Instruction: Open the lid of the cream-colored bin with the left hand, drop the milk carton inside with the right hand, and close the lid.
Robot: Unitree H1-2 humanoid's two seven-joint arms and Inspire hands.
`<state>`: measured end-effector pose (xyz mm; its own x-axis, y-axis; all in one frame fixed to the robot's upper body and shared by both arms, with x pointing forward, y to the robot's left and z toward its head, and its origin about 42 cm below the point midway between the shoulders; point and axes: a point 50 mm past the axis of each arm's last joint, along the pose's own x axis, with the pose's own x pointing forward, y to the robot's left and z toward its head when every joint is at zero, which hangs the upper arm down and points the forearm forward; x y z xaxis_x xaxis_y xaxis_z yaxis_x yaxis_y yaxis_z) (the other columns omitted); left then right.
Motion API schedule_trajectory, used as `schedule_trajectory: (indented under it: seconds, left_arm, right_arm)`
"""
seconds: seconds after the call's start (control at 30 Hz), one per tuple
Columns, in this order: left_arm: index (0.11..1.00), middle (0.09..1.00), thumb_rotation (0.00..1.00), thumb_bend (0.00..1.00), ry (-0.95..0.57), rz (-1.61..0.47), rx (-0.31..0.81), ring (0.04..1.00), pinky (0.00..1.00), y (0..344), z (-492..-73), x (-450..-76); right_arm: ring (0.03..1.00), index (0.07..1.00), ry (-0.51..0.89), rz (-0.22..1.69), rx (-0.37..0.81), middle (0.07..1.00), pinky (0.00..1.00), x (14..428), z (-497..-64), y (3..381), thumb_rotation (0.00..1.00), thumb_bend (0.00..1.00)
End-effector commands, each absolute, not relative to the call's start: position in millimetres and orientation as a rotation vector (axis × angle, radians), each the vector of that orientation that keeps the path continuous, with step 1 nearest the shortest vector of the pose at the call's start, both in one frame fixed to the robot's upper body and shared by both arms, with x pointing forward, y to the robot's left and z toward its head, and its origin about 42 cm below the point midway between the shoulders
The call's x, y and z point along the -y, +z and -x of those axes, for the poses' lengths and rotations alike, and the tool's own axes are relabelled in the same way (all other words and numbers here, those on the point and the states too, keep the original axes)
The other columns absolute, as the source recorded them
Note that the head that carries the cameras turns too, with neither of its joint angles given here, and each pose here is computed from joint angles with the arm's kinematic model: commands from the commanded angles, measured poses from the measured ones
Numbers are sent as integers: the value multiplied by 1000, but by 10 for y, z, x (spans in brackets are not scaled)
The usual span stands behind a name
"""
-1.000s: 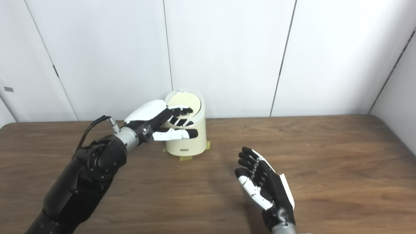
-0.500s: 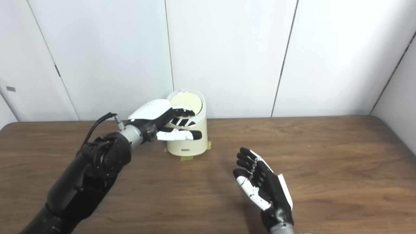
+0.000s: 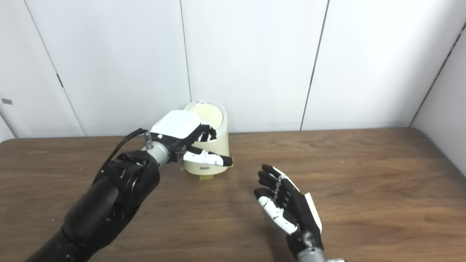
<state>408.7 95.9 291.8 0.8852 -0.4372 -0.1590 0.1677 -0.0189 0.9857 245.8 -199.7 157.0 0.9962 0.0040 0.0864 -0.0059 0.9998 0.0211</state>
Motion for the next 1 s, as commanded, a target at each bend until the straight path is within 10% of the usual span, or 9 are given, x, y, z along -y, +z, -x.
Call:
schedule_trajectory:
  seconds: [0.0,0.97]
  left_arm:
    - [768,802,975,1000,-580,-1525,67,801,870,2655,-4117,-1008]
    - [970,978,1000,779,-366,-1165,380,956,860,2844,-3965,-1155]
  right_arm:
    - [809,798,-2,-42,130,799,774,1949,-2421,1656,352,219]
    - [798,803,-2,18,124,794,750,2001,-2457,1581,321,213]
